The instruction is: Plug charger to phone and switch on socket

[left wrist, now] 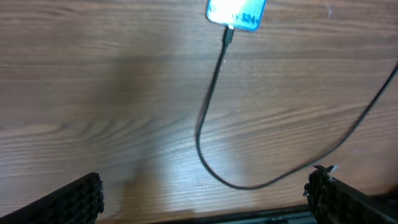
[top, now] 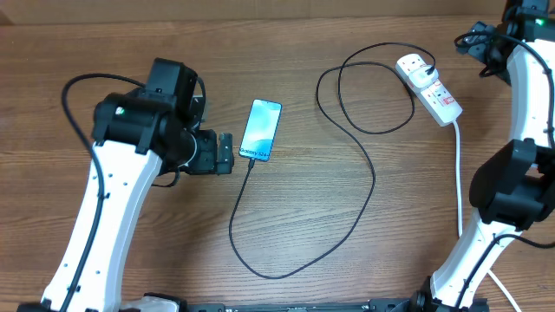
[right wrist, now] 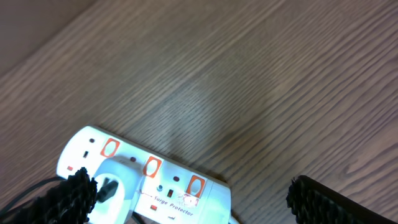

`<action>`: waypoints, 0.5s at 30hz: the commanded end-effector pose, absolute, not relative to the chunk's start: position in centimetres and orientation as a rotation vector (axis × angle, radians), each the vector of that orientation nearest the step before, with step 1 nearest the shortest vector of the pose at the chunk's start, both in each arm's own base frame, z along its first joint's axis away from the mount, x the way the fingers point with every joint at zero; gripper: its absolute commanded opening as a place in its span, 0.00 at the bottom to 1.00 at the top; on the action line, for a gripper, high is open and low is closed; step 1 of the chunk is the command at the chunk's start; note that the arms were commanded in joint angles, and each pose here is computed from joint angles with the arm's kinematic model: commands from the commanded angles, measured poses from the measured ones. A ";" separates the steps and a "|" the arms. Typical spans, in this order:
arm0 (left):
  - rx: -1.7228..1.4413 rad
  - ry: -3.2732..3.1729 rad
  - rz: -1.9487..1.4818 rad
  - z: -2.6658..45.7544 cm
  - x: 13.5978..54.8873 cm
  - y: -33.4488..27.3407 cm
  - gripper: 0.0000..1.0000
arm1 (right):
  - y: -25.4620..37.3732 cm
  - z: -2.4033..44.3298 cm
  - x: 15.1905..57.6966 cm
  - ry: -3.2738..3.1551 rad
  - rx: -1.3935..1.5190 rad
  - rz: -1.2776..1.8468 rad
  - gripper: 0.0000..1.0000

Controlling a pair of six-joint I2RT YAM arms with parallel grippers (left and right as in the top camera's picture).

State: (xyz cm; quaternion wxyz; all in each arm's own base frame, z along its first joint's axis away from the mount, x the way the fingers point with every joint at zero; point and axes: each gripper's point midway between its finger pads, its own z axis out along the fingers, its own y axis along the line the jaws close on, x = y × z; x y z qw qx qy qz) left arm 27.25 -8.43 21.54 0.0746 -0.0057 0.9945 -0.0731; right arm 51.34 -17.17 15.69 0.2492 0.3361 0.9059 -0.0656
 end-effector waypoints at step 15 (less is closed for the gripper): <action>-0.112 2.408 -0.109 33.4 23.8 -4.1 0.99 | -17.7 6.0 51.6 2.618 1.027 -0.086 1.00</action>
